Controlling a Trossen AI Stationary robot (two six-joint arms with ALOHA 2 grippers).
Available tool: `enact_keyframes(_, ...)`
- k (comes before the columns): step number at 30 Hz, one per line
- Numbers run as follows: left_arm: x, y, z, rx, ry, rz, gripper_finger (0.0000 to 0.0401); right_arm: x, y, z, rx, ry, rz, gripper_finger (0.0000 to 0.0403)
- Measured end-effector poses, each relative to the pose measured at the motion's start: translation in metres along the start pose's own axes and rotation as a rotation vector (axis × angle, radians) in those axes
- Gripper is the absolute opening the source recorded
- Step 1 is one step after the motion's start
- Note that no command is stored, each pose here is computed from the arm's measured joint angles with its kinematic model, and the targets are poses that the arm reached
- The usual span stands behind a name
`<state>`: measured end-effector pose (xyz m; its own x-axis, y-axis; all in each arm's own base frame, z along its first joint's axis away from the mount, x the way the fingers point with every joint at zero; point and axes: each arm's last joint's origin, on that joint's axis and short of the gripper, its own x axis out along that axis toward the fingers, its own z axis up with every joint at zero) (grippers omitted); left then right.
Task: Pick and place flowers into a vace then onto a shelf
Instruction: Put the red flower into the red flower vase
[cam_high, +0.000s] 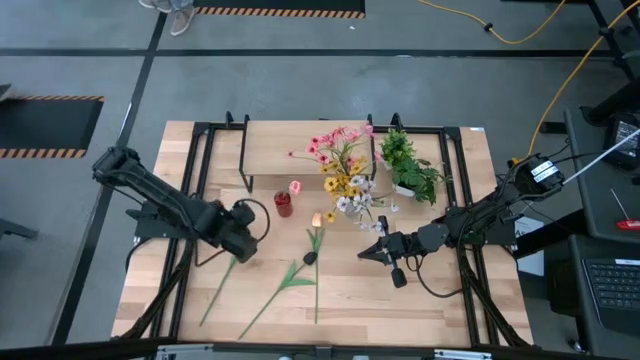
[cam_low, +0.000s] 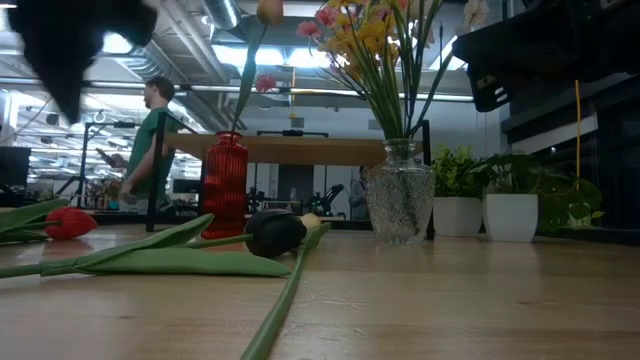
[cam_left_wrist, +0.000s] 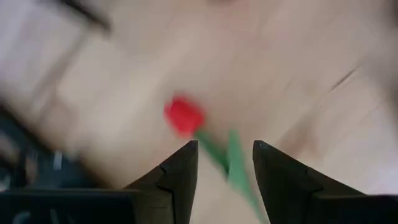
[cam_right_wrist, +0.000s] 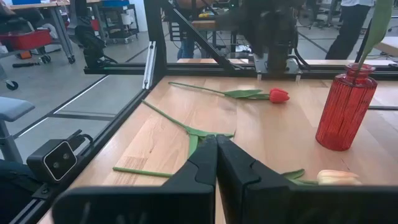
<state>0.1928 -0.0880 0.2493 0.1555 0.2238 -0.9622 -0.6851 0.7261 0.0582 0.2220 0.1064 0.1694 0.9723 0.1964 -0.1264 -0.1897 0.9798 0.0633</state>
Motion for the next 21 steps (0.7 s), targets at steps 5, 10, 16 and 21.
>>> enact_keyframes(5, 0.013, -0.013, -0.014, -0.06, 0.153, 0.069, 0.0147, 0.0, 0.0, -0.001, -0.002, 0.01, -0.001, 0.0007)
enact_keyframes(10, 0.022, -0.025, -0.026, -0.086, 0.147, 0.117, 0.0147, 0.0, 0.0, -0.001, -0.001, 0.013, -0.001, 0.0007)
enact_keyframes(16, 0.031, -0.035, -0.036, -0.092, 0.138, 0.151, 0.0147, 0.0, 0.0, -0.001, 0.0, 0.014, -0.002, 0.0007)
enact_keyframes(21, 0.036, -0.044, -0.045, -0.11, 0.161, 0.148, 0.0147, 0.0, 0.0, -0.001, 0.0, 0.014, -0.002, 0.0007)
